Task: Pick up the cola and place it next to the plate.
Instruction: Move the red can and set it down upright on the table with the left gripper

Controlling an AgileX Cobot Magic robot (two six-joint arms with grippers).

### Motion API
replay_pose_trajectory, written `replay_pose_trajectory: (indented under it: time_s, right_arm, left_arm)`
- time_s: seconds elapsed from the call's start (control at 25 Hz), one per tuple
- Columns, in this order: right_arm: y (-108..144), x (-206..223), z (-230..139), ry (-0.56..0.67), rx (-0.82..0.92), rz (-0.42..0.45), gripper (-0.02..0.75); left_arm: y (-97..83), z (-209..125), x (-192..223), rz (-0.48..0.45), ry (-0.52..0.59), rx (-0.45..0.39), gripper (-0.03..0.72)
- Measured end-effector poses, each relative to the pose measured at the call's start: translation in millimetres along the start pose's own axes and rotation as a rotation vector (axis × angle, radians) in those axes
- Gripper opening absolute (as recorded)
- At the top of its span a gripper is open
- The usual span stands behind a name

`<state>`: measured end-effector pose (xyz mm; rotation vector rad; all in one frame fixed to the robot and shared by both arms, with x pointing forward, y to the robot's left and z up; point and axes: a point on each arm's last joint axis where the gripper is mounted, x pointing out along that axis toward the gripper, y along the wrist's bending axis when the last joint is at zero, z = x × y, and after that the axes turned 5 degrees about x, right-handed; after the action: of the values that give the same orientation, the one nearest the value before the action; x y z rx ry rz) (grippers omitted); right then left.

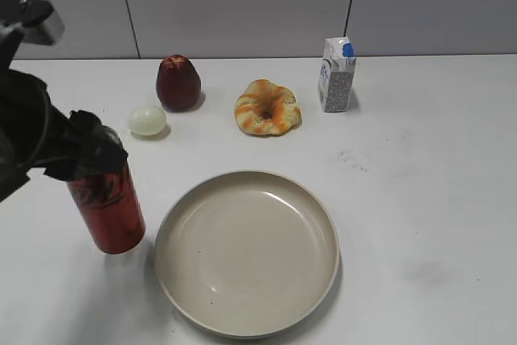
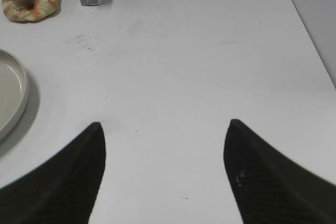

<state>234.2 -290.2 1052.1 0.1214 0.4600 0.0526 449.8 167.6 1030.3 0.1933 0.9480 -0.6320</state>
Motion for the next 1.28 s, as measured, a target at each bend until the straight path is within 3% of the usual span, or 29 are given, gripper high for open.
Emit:
replay_pose_trajectory:
  time_s: [0.2,0.48,0.88,1.28]
  right_arm:
    - [0.0,0.0,0.0,0.000,0.000,0.000,0.535]
    - [0.0,0.0,0.0,0.000,0.000,0.000,0.535]
    - [0.0,0.0,0.0,0.000,0.000,0.000,0.535]
    - [0.0,0.0,0.0,0.000,0.000,0.000,0.535]
  left_arm:
    - [3.2,-20.6,10.4,0.026,-0.042,-0.033,0.504]
    - [5.7,-17.3,12.2,0.048,-0.103,-0.035,0.504]
    - [6.8,-22.1,27.9,0.034,-0.038,-0.074,0.504]
    - [6.9,-21.6,27.9,0.034,-0.043,-0.078,0.590]
